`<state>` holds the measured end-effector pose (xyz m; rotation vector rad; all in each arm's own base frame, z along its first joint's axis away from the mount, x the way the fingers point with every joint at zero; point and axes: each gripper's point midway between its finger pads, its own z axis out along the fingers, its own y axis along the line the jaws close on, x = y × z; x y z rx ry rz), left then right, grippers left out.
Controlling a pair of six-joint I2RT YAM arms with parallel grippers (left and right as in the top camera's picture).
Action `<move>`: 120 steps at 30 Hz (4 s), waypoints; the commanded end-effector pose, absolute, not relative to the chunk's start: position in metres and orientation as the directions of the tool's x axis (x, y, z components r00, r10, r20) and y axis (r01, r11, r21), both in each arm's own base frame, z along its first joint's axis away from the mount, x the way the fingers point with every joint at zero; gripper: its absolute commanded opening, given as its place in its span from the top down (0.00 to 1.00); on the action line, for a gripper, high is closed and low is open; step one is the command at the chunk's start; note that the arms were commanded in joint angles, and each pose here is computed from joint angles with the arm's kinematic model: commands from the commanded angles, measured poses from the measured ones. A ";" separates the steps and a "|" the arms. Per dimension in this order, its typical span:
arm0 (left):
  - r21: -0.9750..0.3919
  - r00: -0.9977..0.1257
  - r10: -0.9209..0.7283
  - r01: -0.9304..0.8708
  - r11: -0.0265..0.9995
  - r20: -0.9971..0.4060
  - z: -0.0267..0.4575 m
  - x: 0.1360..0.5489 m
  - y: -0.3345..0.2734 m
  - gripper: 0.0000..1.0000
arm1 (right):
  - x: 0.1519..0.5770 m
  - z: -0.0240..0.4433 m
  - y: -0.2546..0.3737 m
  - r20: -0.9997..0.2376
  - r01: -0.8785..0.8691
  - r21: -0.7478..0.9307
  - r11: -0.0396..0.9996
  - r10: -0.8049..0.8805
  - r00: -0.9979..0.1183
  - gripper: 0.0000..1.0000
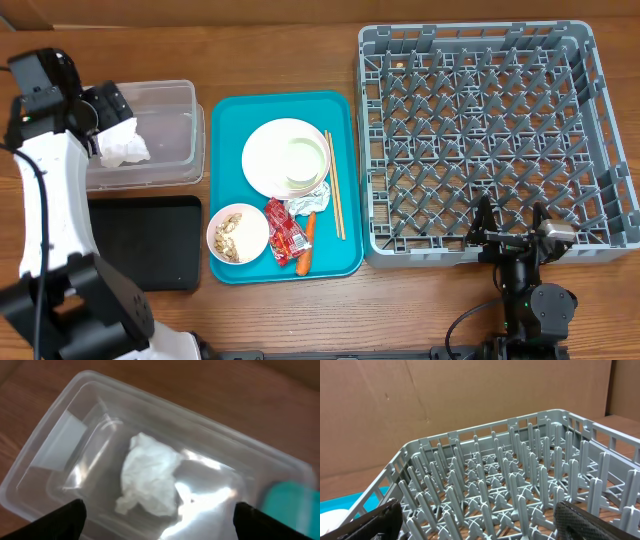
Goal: Sort waste into correct bins and load items into the dishwasher
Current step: 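Carry the tissue left and drop it into the clear plastic bin, then move the left gripper back to the tray and grasp the red wrapper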
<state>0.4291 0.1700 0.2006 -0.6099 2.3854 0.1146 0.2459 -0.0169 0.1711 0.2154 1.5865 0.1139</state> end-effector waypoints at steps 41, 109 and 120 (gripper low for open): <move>-0.180 -0.981 0.138 0.161 0.970 -0.136 0.090 0.298 -0.085 0.33 | 0.246 0.170 -0.017 -0.979 0.063 0.203 0.977 0.204 -0.012 0.00; -0.205 -0.908 0.255 0.334 0.920 -0.332 0.055 0.328 -0.105 0.41 | 0.246 0.170 -0.017 -0.979 0.063 0.203 0.977 0.204 -0.011 0.00; -0.239 -0.938 0.282 0.327 0.914 -0.201 0.025 0.308 -0.104 0.47 | 0.246 0.170 -0.017 -0.979 0.063 0.203 0.977 0.204 -0.012 0.00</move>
